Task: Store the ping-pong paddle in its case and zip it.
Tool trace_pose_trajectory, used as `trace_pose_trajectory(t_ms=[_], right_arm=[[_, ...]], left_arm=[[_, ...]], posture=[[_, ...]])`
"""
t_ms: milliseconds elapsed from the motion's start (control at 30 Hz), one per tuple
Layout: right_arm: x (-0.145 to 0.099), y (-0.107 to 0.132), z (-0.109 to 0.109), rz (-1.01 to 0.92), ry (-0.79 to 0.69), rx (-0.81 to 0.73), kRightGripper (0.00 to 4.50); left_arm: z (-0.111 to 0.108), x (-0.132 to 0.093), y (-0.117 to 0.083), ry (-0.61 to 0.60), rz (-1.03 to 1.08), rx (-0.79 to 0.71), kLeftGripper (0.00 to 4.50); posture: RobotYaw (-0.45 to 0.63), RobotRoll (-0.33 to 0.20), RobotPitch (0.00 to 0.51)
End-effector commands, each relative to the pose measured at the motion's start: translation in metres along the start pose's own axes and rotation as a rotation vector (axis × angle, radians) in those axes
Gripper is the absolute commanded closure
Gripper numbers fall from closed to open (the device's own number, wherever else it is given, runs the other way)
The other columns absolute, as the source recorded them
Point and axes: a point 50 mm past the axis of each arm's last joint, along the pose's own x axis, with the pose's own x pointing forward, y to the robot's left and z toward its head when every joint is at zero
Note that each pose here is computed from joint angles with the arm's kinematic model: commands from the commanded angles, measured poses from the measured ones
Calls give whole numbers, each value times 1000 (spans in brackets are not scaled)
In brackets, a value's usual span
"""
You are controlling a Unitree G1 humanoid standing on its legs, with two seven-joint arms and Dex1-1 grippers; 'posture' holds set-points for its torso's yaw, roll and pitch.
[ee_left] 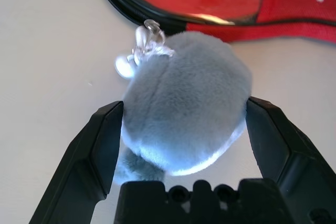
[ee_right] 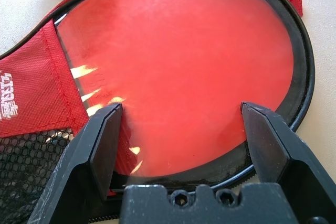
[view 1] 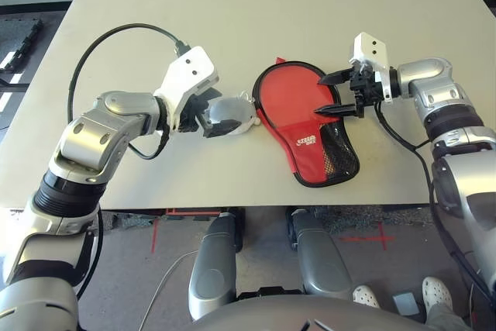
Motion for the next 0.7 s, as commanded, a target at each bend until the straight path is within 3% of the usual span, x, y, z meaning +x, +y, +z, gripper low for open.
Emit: trace_pose_trajectory(t_ms=[33,100,200,367,533,600,700], right_arm=[[6,8,-19,24,54,58,38],[6,8,-20,22,53,57,38],[6,8,-20,19,51,56,0],[6,9,-21,11,52,53,0],[7,9,-22,7,55,49,0],[7,9,-22,6,57,48,0],[7,10,-23,6,59,46,0]], left_arm=[[-11,1,-3,73,-20,-33,0],[-12,2,-4,77,-24,-39,0],[-12,2,-4,76,-26,-42,633],[-8,2,2,37,-5,-39,2504],[-5,2,9,12,29,-50,4104],[-3,3,14,7,55,-50,4354],[1,5,25,4,114,-49,4355]], posture=[[125,0,266],[124,0,266],[121,0,266],[119,0,267],[116,0,269],[115,0,270],[114,0,273]])
